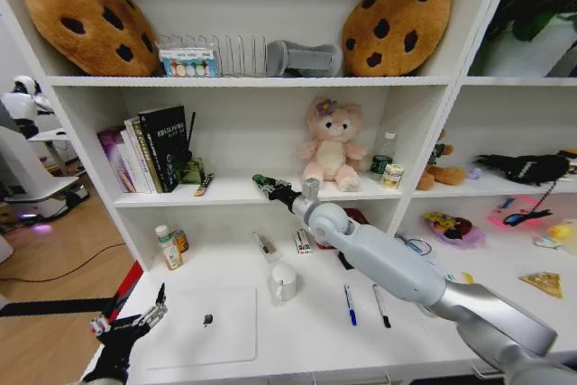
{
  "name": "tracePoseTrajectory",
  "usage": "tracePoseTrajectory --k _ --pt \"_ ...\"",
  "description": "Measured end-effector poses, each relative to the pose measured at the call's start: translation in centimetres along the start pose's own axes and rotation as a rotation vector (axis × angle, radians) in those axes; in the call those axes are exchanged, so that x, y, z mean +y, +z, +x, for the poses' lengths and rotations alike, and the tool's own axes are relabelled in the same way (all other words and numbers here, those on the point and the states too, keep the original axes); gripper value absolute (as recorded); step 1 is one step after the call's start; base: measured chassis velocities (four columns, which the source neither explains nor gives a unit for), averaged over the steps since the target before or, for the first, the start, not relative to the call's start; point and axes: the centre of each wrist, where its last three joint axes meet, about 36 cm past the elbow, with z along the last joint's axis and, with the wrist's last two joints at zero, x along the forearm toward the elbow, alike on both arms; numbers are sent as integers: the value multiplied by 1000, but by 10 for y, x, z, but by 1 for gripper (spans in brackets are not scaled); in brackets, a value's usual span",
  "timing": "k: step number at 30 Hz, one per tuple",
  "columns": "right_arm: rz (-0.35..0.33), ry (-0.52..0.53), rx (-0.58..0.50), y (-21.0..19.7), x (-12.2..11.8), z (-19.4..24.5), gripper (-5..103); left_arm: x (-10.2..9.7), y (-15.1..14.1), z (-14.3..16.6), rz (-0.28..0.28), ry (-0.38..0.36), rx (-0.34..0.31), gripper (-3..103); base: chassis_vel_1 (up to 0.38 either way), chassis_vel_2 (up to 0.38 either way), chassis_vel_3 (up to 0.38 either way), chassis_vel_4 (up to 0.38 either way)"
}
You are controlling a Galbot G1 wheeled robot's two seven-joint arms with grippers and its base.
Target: Organize the objects on the table.
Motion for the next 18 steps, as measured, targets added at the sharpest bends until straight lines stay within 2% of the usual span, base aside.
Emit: tracePoseTrajectory --k 2,3,4,5,8,9,12,13,15,16,18 --pt "2 10 4 -2 -1 3 55 0 0 0 2 -1 -1 100 0 0 0 0" --pt "2 10 4 -2 -1 3 55 0 0 0 2 -1 -1 100 0 0 0 0" --pt "2 11 3 -3 -1 5 61 0 1 -1 3 -1 0 100 0 0 0 0" --pt "2 11 2 -3 -1 5 61 0 1 -1 4 -1 0 100 0 0 0 0" --pt "7 -1 -27 -14 4 16 71 0 1 -1 8 -2 0 100 0 0 0 0" --pt "7 -1 -27 -14 4 16 71 0 1 -1 8 -2 0 100 0 0 0 0" --pt "0 -15 -83 -39 16 47 88 0 2 -4 12 -7 -2 100 0 0 0 0" --pt "0 -15 -83 -39 16 47 88 0 2 -4 12 -7 -2 100 0 0 0 0" --pt "-38 -24 -93 -47 23 82 97 0 3 -5 21 -11 -1 100 0 0 0 0" --pt "-38 -24 -93 -47 23 82 97 0 3 -5 21 -11 -1 100 0 0 0 0" --pt "-55 -15 -107 -49 23 123 100 1 4 -6 26 -18 1 100 0 0 0 0"
